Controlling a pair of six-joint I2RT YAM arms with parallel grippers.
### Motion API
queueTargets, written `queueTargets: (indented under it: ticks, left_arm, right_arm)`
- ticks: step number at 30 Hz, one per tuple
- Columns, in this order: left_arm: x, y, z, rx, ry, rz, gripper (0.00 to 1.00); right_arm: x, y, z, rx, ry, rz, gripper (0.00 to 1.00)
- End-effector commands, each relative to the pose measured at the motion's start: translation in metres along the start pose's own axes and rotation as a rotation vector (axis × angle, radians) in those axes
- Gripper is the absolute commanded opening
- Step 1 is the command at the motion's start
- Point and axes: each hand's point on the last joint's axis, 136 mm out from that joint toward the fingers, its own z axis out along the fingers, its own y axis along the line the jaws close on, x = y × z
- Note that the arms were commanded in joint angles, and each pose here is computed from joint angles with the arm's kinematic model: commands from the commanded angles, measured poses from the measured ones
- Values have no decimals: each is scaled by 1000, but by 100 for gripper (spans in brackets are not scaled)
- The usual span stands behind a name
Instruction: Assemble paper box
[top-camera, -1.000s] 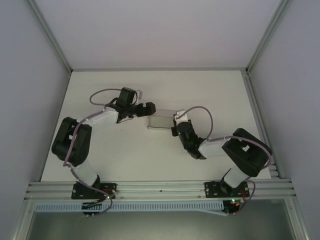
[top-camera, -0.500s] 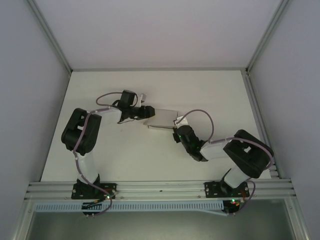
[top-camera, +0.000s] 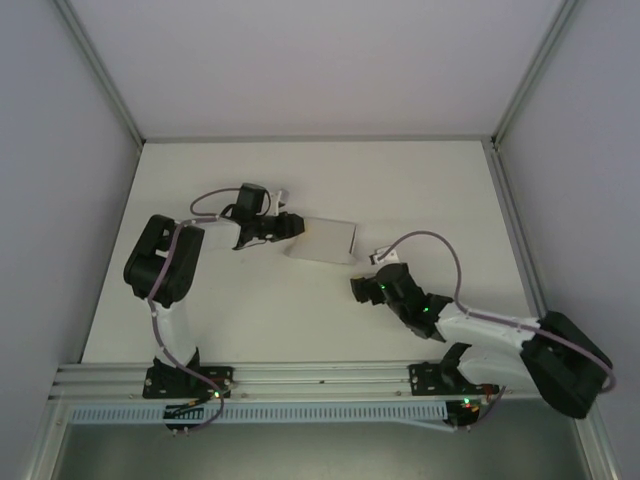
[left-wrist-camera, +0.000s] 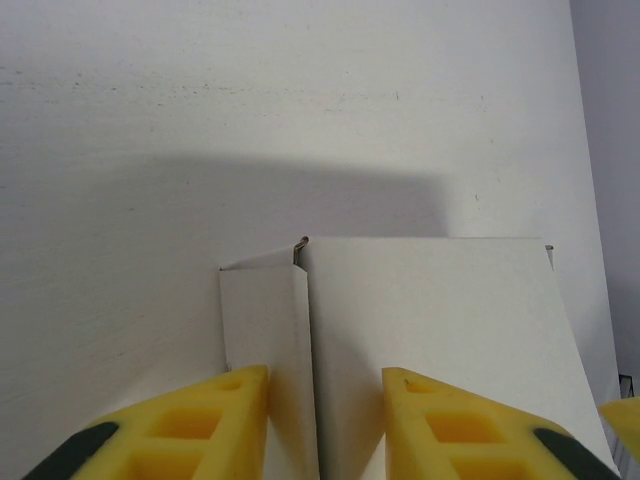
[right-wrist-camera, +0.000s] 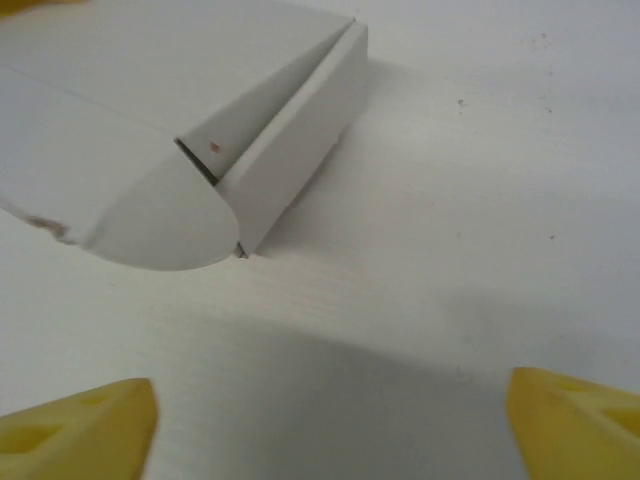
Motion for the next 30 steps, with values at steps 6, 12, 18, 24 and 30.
queueTargets:
  ticks: [6, 12, 18, 24, 30]
  left_arm:
    - [37, 45, 7, -114, 84, -102, 31]
    - [37, 45, 7, -109, 77, -105, 31]
    - [39, 46, 8, -113, 83, -111, 31]
    - [37, 46, 9, -105, 69, -126, 31]
    - [42, 47, 7, -110, 78, -123, 31]
  right_arm:
    - [-59, -1, -32, -76, -150, 287, 100]
    - [-90, 13, 5, -113, -11, 407, 100]
    - [-79, 18, 65, -125, 182, 471, 94]
    - [-59, 25, 90, -151, 278, 493, 79]
    - [-39, 16, 97, -119, 314, 521, 43]
